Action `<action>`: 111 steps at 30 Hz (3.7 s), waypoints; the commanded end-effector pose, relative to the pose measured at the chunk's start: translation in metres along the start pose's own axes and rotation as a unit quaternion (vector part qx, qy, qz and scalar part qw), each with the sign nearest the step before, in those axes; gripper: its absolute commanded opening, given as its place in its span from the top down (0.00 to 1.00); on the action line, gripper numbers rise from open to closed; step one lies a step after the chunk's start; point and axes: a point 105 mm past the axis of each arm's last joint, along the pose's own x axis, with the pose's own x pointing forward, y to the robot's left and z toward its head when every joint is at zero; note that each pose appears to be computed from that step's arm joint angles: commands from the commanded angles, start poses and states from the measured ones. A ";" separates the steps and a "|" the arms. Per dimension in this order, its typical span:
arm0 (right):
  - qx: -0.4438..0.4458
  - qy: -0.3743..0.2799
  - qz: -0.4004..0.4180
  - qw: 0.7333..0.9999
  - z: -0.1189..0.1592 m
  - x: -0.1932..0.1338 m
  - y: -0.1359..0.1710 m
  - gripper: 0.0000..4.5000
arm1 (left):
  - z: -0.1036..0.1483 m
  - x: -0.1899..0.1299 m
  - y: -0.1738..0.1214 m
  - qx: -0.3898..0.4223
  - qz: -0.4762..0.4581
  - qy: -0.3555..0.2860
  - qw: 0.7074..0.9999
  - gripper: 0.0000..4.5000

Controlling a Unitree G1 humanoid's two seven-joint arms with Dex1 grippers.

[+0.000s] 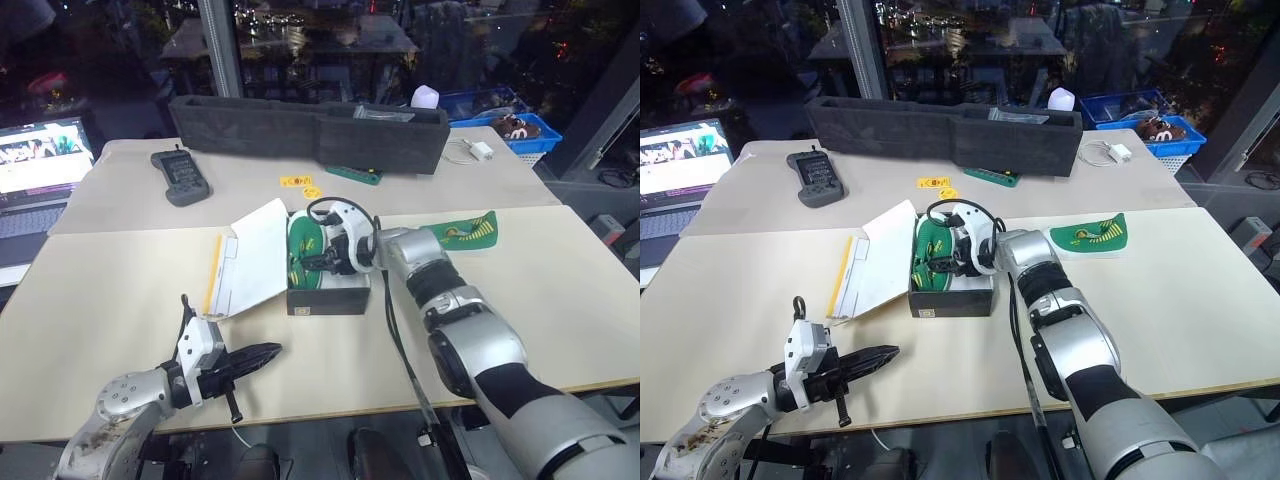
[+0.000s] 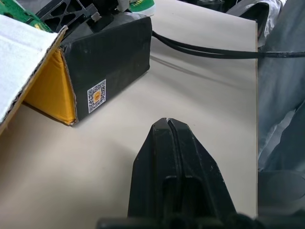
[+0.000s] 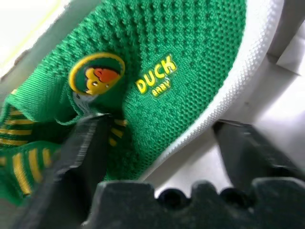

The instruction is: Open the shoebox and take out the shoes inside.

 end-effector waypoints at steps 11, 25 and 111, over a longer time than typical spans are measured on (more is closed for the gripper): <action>-0.007 -0.084 0.000 0.996 0.047 -0.023 0.000 0.83 | 0.009 0.001 -0.001 0.017 -0.004 -0.009 1.000 1.00; 0.111 -0.118 0.053 0.985 0.045 -0.045 0.009 0.83 | 0.009 -0.002 -0.002 0.015 -0.006 -0.004 1.000 1.00; 0.098 -0.193 0.056 0.975 0.059 -0.049 0.028 0.40 | 0.007 -0.009 -0.006 0.013 -0.010 0.009 1.000 1.00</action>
